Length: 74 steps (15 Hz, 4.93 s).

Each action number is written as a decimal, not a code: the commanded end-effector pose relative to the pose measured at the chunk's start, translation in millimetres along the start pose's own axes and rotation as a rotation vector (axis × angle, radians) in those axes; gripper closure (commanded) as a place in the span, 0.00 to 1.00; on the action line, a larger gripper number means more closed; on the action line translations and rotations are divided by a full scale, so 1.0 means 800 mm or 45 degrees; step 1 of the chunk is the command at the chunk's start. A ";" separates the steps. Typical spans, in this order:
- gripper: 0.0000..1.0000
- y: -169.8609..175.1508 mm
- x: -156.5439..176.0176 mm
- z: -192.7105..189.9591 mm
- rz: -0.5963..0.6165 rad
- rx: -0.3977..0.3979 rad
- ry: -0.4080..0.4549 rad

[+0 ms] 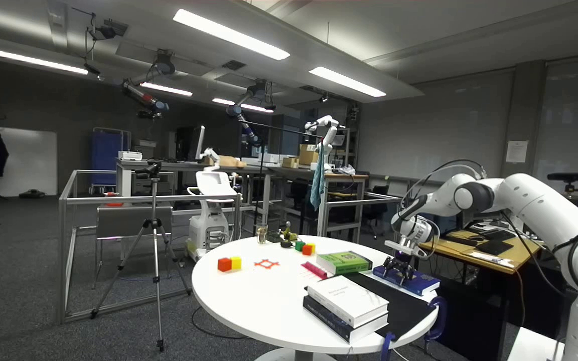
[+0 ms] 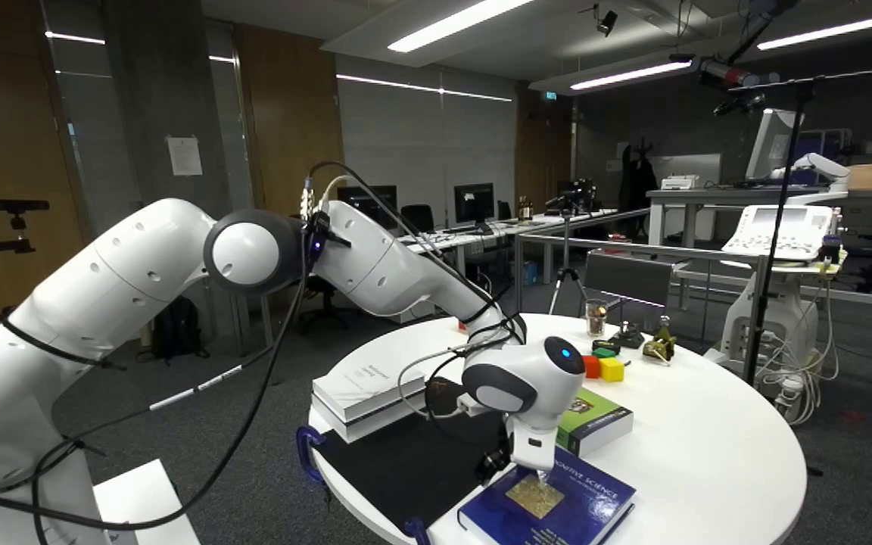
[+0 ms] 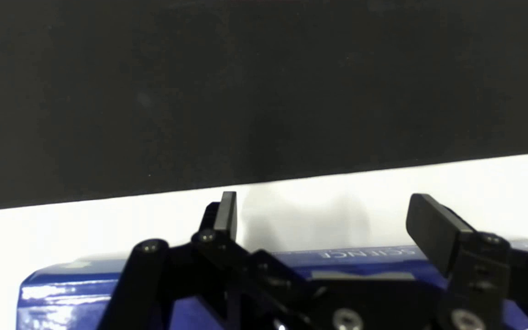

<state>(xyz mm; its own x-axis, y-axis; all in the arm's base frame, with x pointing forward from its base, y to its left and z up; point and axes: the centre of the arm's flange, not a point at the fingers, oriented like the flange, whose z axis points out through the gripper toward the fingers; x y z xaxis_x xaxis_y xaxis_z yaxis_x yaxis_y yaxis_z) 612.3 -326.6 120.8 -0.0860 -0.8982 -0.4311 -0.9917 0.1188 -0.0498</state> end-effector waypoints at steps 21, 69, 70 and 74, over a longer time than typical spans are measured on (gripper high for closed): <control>0.00 -0.024 0.032 -0.016 0.308 0.227 0.210; 0.00 0.021 0.043 -0.043 0.674 0.483 0.336; 0.00 0.022 0.043 -0.044 0.675 0.484 0.339; 0.00 0.028 0.046 -0.047 0.685 0.489 0.339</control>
<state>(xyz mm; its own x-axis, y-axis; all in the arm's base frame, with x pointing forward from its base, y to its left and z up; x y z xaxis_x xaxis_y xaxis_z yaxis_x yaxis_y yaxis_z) 608.7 -373.2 122.7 -0.6139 -0.7513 -0.2420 -0.7220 0.6584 -0.2126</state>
